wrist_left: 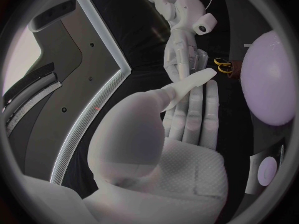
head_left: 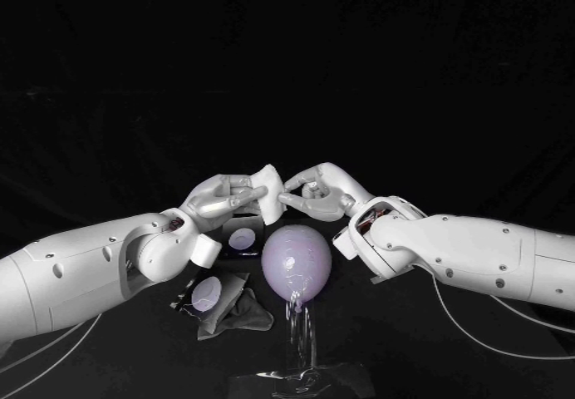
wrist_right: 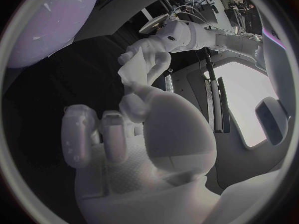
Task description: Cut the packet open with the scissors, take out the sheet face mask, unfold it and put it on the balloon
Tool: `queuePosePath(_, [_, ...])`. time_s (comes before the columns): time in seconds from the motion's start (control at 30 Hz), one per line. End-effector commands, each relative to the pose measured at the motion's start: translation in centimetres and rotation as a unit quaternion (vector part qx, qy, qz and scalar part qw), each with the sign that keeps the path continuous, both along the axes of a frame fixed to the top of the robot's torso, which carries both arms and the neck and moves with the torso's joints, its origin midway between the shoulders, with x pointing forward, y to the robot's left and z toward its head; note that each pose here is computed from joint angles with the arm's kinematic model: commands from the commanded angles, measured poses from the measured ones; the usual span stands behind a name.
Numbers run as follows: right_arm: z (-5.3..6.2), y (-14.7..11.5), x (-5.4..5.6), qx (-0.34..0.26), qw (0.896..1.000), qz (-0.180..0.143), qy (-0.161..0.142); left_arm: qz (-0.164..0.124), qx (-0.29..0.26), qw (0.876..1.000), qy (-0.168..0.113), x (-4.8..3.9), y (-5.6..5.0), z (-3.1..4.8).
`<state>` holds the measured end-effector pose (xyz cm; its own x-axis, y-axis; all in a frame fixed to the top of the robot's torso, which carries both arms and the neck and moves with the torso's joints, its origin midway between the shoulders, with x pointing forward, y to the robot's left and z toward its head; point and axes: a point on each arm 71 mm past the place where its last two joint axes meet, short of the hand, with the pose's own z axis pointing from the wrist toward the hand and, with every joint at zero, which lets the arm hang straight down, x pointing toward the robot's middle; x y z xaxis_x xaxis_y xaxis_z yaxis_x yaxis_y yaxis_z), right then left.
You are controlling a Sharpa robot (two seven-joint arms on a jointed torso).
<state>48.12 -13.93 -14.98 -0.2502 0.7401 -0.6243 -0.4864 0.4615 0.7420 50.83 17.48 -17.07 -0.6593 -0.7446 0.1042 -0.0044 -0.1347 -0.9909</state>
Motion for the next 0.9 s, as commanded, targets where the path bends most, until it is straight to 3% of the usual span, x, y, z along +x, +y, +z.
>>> queuePosePath(0.03, [0.09,-0.2,-0.05,0.004,1.0,-0.001,-0.004,-0.007,-0.002,1.0,-0.002,-0.04,-0.08,0.13])
queuePosePath(0.9, [-0.19,-0.85,-0.46,-0.012,1.0,0.01,0.019,0.012,0.004,1.0,-0.005,0.27,0.59,0.06])
